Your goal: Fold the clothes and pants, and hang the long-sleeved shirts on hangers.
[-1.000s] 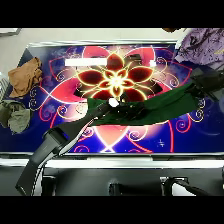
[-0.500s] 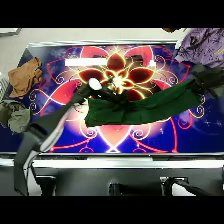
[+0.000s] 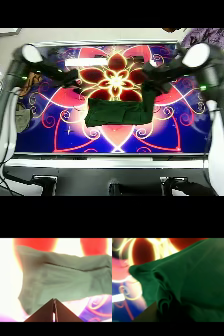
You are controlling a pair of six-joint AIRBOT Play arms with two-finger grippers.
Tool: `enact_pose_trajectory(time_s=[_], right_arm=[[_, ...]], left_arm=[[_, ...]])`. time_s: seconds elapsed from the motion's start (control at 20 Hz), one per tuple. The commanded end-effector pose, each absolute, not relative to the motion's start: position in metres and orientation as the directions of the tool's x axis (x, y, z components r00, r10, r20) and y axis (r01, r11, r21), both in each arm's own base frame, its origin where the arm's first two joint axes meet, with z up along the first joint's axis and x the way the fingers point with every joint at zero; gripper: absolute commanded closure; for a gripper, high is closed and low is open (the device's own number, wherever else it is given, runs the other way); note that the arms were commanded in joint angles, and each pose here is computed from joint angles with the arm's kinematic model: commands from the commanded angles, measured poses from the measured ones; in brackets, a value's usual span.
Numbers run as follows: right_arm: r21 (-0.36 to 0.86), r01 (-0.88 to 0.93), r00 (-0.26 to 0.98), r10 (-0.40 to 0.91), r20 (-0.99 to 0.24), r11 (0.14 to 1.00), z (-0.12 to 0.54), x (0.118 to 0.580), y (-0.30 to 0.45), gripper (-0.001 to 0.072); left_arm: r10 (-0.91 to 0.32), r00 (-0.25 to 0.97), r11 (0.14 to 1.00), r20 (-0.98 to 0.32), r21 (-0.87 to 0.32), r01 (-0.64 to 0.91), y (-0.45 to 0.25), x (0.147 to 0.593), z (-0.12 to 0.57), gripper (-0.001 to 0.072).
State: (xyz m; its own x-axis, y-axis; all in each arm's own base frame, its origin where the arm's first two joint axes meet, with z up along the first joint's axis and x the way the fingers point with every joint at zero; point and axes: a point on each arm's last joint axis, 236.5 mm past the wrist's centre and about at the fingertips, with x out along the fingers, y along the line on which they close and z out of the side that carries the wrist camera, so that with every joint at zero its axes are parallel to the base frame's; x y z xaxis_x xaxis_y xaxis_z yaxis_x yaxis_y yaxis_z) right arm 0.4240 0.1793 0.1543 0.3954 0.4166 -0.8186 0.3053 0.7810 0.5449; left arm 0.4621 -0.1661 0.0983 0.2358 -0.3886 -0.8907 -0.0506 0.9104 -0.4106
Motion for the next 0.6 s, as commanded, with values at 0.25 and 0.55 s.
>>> enact_pose_trajectory(time_s=[0.25,0.55], right_arm=[[0.673,0.242,0.356,0.582,-0.732,0.699,0.117,0.425,0.33,0.0683],[0.689,0.233,0.274,0.634,-0.723,0.686,0.078,0.415,0.379,0.0683]], left_arm=[[-0.292,0.335,0.927,-0.896,-0.35,-0.13,-0.083,0.456,0.14,0.0688],[-0.286,0.34,0.931,-0.896,-0.344,-0.121,-0.08,0.458,0.14,0.0688]])
